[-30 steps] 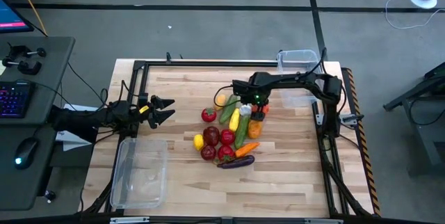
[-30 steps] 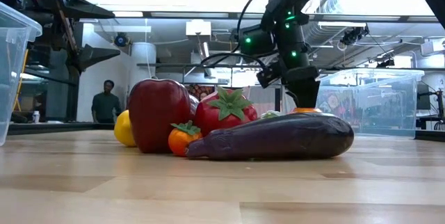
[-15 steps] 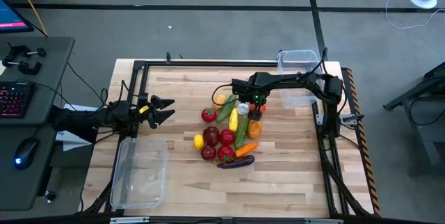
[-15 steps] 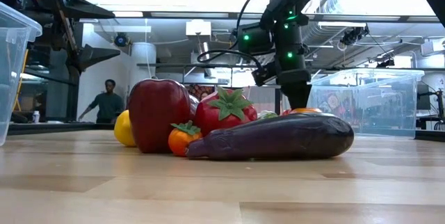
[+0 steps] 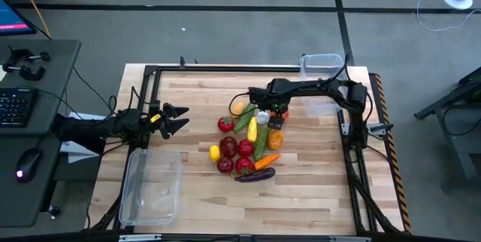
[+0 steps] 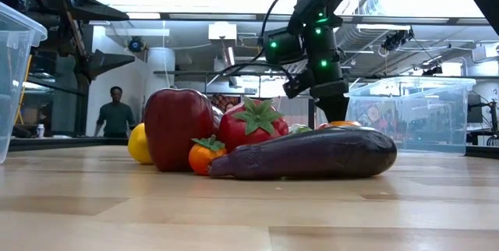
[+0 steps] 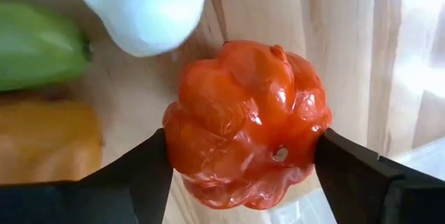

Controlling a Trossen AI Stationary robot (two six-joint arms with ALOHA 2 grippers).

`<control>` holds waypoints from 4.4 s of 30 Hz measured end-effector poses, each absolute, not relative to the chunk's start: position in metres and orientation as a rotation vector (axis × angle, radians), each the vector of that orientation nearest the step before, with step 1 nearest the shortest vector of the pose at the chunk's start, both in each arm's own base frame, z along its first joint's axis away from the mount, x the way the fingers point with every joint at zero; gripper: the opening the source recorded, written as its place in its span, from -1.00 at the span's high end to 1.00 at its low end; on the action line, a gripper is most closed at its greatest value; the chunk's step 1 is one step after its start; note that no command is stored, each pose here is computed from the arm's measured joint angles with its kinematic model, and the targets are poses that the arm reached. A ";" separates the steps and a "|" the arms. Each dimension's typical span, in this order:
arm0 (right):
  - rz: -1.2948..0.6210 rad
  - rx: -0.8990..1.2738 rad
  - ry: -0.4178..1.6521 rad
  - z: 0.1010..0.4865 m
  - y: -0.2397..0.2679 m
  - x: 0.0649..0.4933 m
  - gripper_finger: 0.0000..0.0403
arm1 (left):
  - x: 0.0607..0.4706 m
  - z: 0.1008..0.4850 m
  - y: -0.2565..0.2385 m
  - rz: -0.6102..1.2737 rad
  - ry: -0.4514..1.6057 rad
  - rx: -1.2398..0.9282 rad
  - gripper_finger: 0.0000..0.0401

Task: Sort produce into baskets
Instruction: Put the orange squash into the top transparent bin, then put the orange potato into the top transparent bin

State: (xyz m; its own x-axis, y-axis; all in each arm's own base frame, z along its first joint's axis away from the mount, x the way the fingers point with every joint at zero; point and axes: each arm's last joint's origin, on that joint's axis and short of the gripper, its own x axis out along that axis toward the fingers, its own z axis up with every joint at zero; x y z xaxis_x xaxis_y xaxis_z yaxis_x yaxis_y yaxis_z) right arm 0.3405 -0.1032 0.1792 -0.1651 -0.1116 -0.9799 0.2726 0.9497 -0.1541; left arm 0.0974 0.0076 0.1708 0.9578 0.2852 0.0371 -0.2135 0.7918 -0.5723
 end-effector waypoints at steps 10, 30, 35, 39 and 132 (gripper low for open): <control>-0.348 0.040 1.517 0.255 -0.111 0.360 -0.38 | 0.097 0.171 0.008 0.269 -0.123 -0.600 -0.89; -1.043 0.369 1.168 0.354 -0.111 0.177 -0.38 | 0.097 0.171 0.008 0.266 -0.122 -0.600 -0.89; -1.276 0.522 1.086 0.335 -0.114 0.144 -0.46 | 0.097 0.171 0.008 0.266 -0.122 -0.600 -0.89; -1.310 0.631 1.051 0.327 -0.113 0.133 -0.58 | 0.097 0.171 0.007 0.265 -0.122 -0.600 -0.89; -1.198 1.142 1.073 0.173 0.010 0.299 -0.97 | 0.097 0.171 0.008 0.266 -0.122 -0.600 -0.89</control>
State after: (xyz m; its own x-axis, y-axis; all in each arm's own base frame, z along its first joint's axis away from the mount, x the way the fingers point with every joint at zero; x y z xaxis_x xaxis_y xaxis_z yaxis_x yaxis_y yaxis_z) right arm 0.2987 0.0103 0.1734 0.0753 -0.1209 -0.9898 0.9971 0.0202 0.0734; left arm 0.0975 0.0075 0.1707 0.9589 0.2816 0.0359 -0.2114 0.7926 -0.5719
